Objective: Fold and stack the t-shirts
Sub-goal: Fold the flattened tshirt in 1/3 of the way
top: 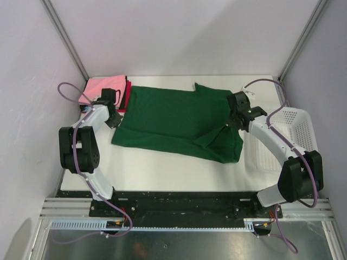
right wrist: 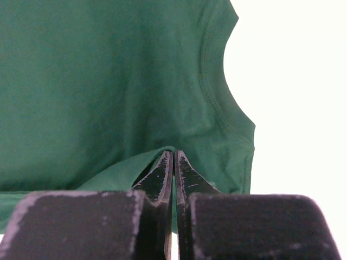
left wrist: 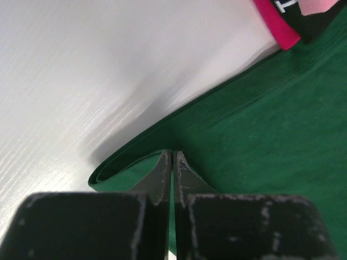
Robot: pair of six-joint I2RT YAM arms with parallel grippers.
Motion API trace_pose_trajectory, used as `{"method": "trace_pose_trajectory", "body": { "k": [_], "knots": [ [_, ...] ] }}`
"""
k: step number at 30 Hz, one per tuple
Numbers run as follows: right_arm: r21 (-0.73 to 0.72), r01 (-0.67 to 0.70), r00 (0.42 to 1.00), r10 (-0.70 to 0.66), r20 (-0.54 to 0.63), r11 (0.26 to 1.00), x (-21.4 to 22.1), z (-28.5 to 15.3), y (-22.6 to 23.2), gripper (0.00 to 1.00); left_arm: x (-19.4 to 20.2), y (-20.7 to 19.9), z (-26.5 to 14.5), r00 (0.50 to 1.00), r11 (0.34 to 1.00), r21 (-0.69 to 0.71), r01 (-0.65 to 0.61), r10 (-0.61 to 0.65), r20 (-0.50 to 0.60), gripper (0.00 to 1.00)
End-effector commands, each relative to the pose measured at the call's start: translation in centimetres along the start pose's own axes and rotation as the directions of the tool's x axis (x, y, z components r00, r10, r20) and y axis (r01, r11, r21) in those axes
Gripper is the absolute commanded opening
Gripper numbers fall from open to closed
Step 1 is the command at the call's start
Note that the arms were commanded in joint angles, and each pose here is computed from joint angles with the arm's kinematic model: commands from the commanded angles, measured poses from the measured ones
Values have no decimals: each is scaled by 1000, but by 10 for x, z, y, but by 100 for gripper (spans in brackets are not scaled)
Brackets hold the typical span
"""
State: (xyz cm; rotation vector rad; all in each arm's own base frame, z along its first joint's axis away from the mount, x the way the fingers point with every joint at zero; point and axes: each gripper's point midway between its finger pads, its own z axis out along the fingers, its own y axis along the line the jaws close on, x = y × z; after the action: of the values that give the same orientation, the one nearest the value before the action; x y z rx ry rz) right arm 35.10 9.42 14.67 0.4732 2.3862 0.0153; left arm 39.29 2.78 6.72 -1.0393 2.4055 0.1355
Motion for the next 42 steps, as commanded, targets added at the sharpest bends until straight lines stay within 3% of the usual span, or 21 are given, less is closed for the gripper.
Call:
{"method": "trace_pose_trajectory", "body": {
  "k": [1, 42],
  "knots": [
    [33, -12, 997, 10, 73, 999, -27, -5, -7, 0, -19, -17, -3, 999, 999, 28, 24, -26, 44, 0],
    [18, 50, 997, -51, 60, 999, -43, 44, 21, 0, -20, -18, 14, 999, 1000, -11, 13, -12, 41, 0]
  ]
}}
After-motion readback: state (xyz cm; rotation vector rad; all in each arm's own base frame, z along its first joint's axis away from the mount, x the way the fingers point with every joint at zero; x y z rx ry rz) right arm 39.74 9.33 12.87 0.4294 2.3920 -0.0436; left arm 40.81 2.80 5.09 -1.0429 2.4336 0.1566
